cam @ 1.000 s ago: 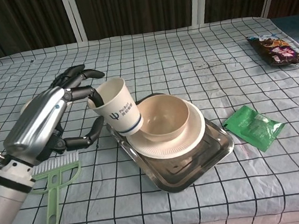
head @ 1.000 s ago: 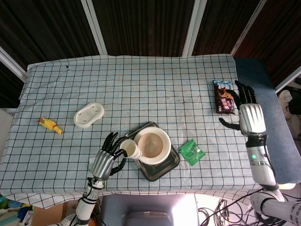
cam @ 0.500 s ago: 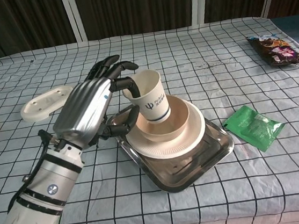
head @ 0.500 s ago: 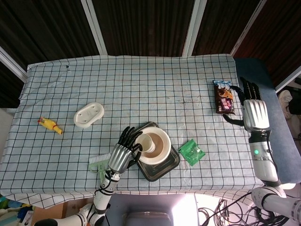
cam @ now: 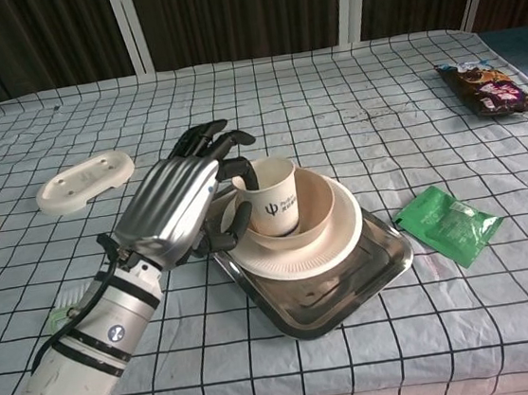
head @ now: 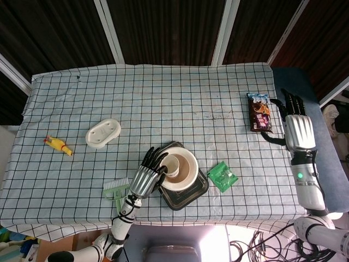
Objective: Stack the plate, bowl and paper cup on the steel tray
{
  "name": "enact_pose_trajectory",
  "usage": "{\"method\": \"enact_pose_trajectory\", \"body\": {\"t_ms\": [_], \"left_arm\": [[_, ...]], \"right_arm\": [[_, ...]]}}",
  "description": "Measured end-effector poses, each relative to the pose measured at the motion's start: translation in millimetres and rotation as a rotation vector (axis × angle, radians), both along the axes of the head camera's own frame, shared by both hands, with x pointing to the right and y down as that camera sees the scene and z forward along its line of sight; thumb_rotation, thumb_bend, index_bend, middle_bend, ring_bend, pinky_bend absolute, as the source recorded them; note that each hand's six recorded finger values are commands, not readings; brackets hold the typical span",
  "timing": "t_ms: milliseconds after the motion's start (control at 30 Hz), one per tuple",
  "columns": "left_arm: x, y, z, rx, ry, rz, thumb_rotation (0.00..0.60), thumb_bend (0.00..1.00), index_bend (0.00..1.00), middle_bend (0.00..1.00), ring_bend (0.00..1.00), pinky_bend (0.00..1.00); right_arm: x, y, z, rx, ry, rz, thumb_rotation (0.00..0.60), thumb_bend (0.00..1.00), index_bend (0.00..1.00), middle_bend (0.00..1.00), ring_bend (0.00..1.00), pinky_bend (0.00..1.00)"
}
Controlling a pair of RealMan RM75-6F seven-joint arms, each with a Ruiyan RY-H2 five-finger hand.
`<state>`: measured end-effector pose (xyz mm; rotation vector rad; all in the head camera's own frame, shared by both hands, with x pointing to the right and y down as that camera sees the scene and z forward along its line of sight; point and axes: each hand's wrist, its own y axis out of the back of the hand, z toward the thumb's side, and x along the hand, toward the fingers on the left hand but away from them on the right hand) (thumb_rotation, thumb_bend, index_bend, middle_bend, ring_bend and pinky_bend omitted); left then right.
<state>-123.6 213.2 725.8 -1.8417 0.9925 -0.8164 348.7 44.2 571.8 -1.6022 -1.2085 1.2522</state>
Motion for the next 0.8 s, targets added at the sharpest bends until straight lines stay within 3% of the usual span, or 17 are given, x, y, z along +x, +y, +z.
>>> {"method": "enact_pose_trajectory", "body": {"t_ms": [67,133,200,567,700,800], "left_arm": [[0.6,1.7,0.7,0.001,-0.01,0.009,0.6,0.48,0.33,0.12,0.0,0.0],[0.6,3.5,2.0,0.007,-0.03,0.021,0.6,0.46,0.12,0.07,0.0,0.0],[0.1,5.5,3.6,0.021,-0.065,0.037,0.6,0.44,0.02,0.03,0.0,0.0],[-30.6,16.5,-11.1,0.103,-0.132,0.055,0.6,0.4,0.0,0.0,0.0,0.0],[-78.8,19.3,-29.3,0.131,-0.204,0.035,0.6,0.4,0.0,0.0,0.0,0.0],[-129.5,21.5,-46.0,0.113,-0.29,-0.011,0.6,0.4,0.0,0.0,0.0,0.0]], "right_arm": [[0.1,0.4,0.2,-0.001,0.002,-0.001,0.6,0.05,0.19,0.0,0.0,0.0],[-0.3,0.8,0.0,-0.001,0.001,-0.003,0.6,0.05,0.19,0.0,0.0,0.0],[-0.6,1.3,-0.1,-0.001,0.001,-0.004,0.6,0.05,0.19,0.0,0.0,0.0],[-0.7,7.2,-5.6,0.015,-0.001,-0.019,0.6,0.05,0.16,0.0,0.0,0.0],[0.1,16.8,-12.8,0.032,0.014,-0.044,0.6,0.05,0.11,0.0,0.0,0.0],[8.1,34.7,-16.1,0.02,0.063,-0.066,0.6,0.05,0.04,0.0,0.0,0.0]]}}
